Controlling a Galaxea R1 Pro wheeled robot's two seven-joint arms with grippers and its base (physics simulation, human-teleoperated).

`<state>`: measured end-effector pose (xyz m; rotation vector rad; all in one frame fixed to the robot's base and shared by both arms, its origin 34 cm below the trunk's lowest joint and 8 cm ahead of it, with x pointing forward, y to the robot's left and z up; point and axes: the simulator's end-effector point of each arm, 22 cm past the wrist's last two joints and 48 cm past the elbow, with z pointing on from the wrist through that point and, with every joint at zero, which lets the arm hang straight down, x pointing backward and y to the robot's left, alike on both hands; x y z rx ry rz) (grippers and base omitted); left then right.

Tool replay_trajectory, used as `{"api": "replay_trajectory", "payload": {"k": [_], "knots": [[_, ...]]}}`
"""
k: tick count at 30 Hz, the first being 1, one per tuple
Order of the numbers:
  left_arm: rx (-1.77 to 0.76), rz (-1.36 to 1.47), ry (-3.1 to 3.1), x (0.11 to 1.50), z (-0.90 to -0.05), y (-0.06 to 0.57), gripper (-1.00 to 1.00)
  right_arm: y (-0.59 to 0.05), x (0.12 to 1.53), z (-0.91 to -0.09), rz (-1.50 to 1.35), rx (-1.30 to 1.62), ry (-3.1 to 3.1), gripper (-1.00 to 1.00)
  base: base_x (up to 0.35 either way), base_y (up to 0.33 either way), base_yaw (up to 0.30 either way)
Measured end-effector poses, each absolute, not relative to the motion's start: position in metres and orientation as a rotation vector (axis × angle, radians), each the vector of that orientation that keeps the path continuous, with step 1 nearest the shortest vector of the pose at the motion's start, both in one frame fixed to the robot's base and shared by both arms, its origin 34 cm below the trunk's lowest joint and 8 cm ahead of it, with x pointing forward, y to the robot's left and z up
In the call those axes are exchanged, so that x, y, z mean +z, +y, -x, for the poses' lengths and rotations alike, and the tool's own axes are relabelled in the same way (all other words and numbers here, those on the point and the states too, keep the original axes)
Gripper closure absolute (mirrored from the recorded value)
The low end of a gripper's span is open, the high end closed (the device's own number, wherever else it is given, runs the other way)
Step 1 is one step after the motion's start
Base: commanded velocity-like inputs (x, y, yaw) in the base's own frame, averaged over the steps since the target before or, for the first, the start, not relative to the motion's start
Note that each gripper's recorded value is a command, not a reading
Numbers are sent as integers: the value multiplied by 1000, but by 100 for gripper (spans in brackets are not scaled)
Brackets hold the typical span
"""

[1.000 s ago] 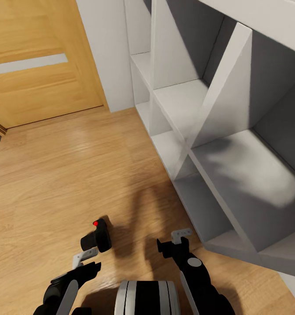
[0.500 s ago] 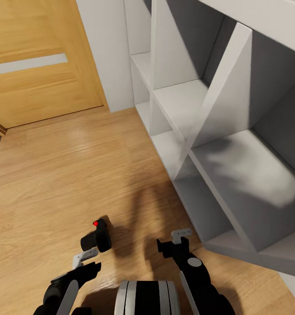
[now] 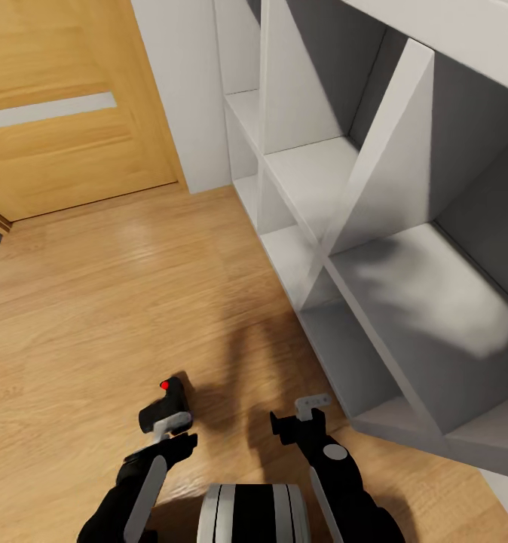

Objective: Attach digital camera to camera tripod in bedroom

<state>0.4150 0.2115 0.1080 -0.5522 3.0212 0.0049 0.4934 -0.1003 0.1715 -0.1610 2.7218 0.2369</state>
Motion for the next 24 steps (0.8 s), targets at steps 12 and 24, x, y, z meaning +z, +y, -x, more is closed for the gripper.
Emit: {"api": "replay_trajectory", "payload": {"k": [12,24], "knots": [[36,606,2923,85,-441,205,-100,-100,170,-492,166,232,2725,-100,0,0,0],[23,620,2938,81,-432,193,-100,-101,170,-492,166,227,2724,-100,0,0,0]]}}
